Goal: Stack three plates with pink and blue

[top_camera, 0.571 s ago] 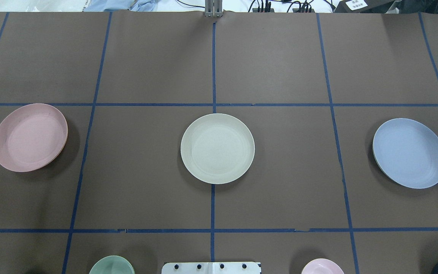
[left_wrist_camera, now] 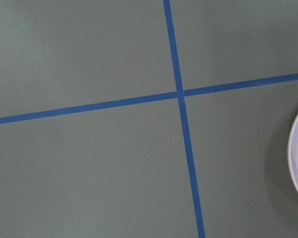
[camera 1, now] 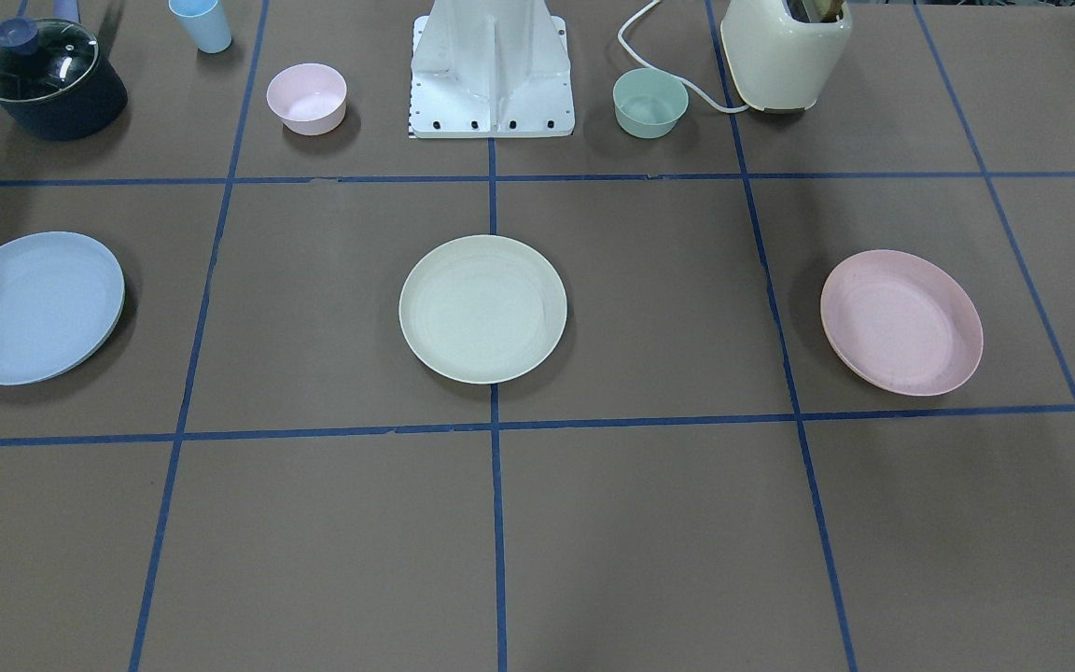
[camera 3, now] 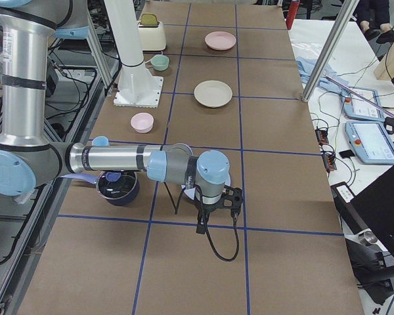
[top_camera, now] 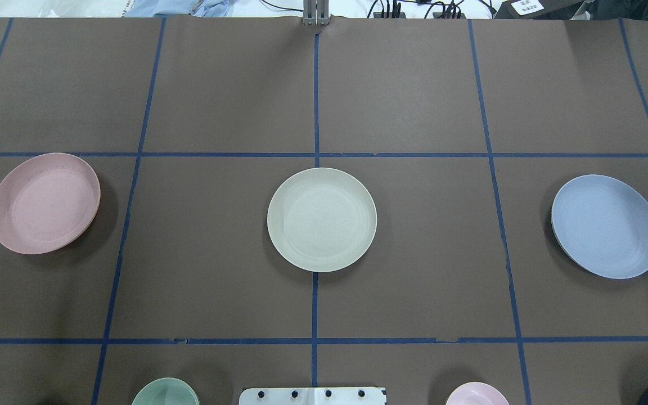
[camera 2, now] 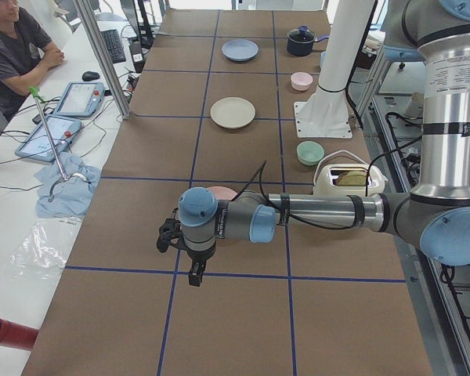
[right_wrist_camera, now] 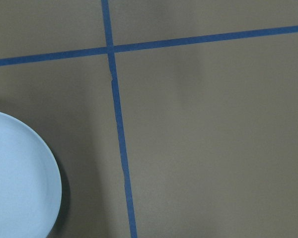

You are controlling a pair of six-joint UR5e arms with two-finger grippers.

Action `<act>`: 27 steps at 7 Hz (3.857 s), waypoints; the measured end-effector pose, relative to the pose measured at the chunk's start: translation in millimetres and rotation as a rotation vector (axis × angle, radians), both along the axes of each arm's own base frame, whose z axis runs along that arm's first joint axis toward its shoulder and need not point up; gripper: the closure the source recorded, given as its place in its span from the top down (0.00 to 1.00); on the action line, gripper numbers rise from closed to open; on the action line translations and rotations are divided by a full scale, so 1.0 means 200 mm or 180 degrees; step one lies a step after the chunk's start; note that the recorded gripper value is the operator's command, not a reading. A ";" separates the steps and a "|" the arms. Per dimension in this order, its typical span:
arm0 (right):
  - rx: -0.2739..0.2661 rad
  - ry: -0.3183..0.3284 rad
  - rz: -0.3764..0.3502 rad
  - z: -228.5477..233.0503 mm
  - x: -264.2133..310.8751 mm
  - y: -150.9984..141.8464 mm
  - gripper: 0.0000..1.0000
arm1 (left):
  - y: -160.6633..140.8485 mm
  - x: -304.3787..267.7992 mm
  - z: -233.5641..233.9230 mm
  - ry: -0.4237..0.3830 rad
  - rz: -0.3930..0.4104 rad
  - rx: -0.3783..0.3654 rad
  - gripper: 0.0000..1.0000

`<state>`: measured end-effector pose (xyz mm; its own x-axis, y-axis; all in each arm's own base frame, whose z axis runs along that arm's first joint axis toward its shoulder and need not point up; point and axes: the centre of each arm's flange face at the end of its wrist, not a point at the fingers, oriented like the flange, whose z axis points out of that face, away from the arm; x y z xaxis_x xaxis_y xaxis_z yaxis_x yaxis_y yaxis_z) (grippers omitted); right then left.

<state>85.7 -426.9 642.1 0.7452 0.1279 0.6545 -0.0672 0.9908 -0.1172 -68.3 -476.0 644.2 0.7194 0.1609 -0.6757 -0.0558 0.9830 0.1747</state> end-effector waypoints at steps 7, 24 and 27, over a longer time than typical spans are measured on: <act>0.0312 -0.0322 -0.0076 -0.11 -0.10 -0.09 1.00 | -0.09 0.13 0.16 0.0469 -0.0182 0.0417 1.00; 0.0377 -0.0149 -0.0021 0.30 -0.46 -0.14 1.00 | 0.12 1.26 0.10 0.0670 -0.0563 -0.0081 0.00; 0.0375 -0.0142 -0.0063 0.30 -0.50 -0.14 1.00 | 0.19 1.20 -0.02 0.0853 -0.0455 -0.0096 0.00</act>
<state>-13.7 -454.9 702.6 0.7165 0.0337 0.6968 -0.0448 0.9990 -0.0023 171.2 -437.7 640.1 0.5288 0.0478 -0.8474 0.1278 0.9825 0.1352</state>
